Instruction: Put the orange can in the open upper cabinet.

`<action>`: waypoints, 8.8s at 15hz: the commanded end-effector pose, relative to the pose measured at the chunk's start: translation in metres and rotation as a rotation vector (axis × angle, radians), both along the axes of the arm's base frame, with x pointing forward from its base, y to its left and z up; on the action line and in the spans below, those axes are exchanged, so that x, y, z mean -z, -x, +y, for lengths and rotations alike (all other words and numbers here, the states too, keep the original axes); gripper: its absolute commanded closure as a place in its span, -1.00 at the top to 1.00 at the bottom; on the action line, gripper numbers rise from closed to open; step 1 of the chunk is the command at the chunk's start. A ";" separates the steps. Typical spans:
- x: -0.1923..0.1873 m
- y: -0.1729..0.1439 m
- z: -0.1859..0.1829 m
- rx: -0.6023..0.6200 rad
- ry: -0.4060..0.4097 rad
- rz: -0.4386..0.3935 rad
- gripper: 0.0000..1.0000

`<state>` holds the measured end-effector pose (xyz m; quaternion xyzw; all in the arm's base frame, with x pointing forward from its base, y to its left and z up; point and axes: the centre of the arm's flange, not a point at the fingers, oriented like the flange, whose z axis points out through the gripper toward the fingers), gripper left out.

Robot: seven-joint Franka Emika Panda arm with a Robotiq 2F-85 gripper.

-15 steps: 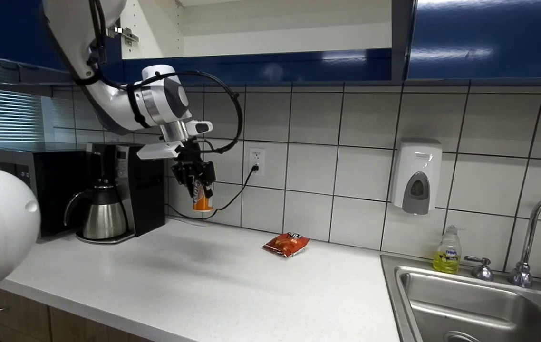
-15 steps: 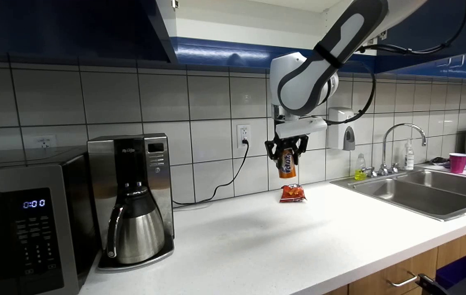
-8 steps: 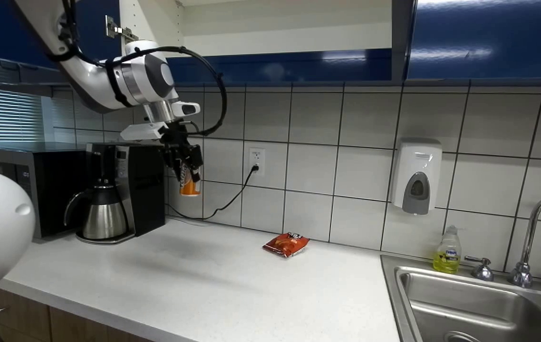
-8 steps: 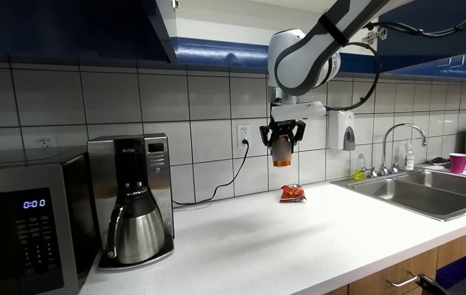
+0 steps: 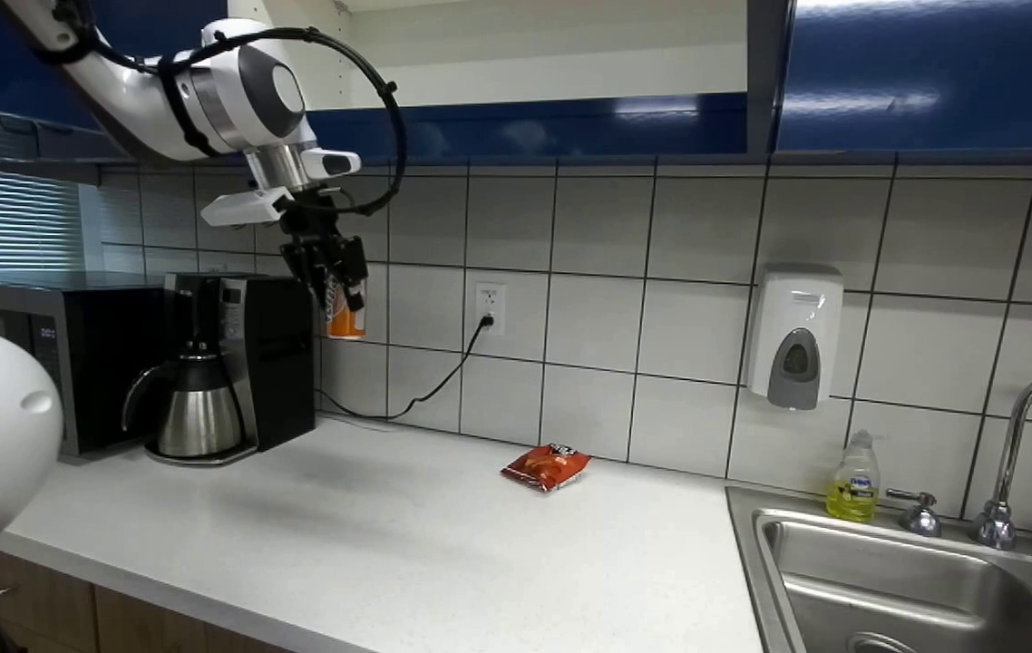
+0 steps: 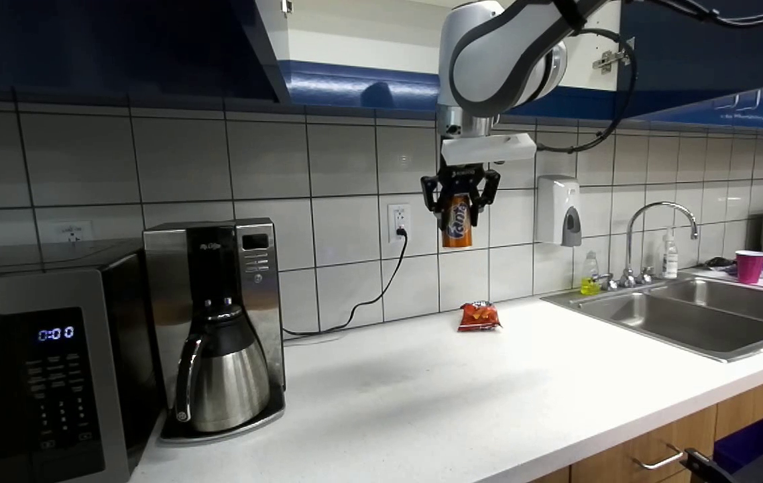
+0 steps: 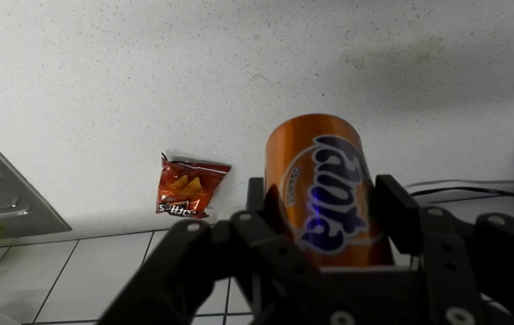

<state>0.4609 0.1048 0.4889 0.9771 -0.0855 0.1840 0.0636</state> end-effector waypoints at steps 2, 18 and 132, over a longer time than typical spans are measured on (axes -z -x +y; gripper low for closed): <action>-0.040 0.013 0.009 -0.016 0.012 -0.017 -0.25; -0.180 0.067 0.027 -0.037 0.034 -0.052 -0.25; -0.358 -0.021 0.011 0.103 -0.064 -0.069 1.00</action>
